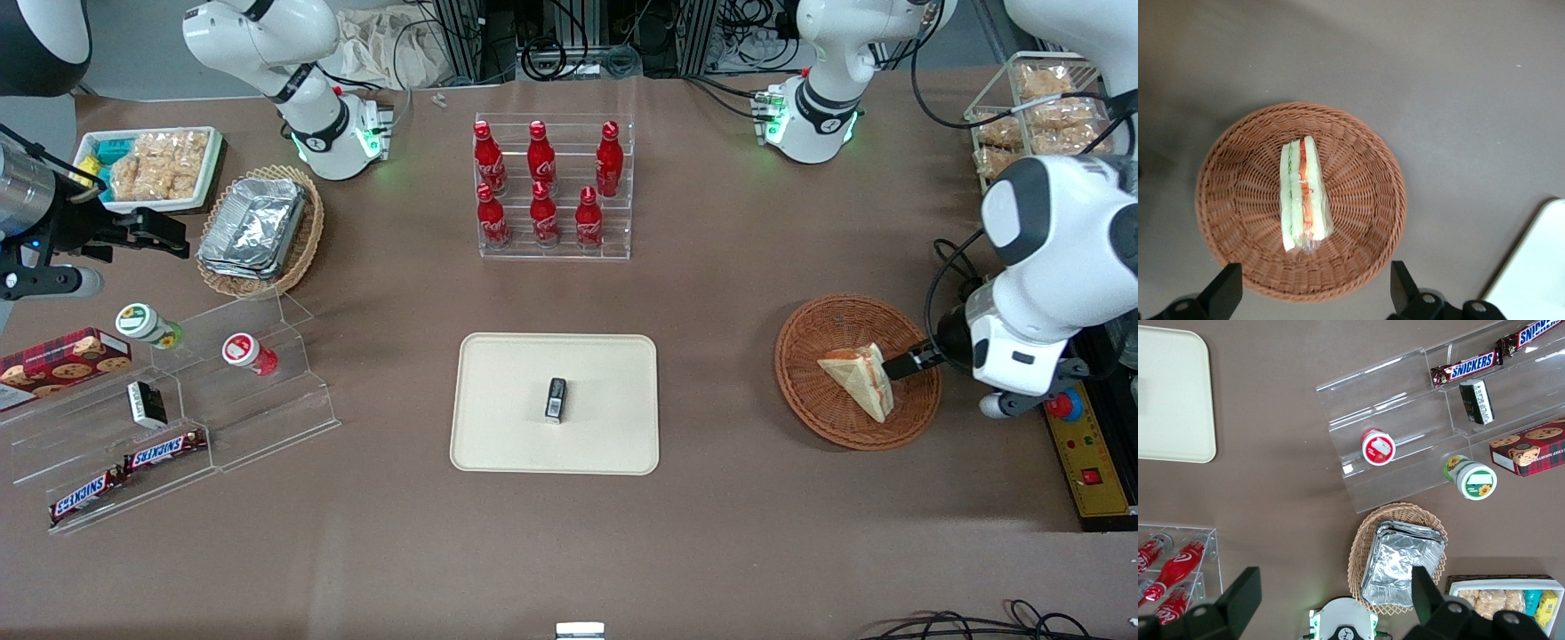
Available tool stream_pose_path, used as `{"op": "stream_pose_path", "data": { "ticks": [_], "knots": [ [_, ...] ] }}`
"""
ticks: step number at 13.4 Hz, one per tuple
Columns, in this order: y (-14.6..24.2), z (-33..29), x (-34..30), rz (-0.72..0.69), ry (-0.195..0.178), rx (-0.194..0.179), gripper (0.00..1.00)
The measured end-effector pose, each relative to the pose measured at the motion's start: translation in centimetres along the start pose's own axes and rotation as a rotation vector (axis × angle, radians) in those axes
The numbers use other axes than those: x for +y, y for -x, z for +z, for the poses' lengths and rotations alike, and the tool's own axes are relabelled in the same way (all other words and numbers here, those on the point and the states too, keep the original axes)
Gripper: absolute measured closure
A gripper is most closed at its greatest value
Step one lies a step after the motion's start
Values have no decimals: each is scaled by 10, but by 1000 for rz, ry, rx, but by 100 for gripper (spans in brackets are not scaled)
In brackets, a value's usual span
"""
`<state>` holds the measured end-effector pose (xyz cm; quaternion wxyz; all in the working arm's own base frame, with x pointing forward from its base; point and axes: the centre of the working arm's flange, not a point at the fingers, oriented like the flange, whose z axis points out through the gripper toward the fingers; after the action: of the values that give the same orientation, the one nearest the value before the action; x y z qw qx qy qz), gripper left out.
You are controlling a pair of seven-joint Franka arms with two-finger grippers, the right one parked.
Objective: Place sandwich from basket to tray
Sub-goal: 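Move the left gripper down over the sandwich in the wicker basket, then close the left gripper on the triangular sandwich and lift it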
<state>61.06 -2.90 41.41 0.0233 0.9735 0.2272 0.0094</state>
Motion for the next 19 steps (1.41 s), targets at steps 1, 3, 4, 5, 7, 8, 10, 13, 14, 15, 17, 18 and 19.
{"op": "stream_pose_path", "data": {
  "ticks": [1,3,4,5,7,8,10,13,14,15,17,18,19],
  "knots": [
    [1,15,-4,-12,7,14,0],
    [9,50,-14,-50,19,37,0],
    [14,68,-18,-65,14,27,0],
    [18,85,-21,-75,5,8,0],
    [20,109,-24,-86,-8,-22,0],
    [20,116,-24,-88,-12,-31,0],
    [19,124,-25,-91,-14,-38,0],
    [19,136,-25,-95,-16,-45,0],
    [19,140,-26,-95,-17,-49,0],
    [19,144,-26,-94,-20,-52,0],
    [20,151,-27,-77,-38,-55,1],
    [21,155,-27,-70,-47,-58,4],
    [21,161,-28,-64,-55,-64,16]
  ]
}}
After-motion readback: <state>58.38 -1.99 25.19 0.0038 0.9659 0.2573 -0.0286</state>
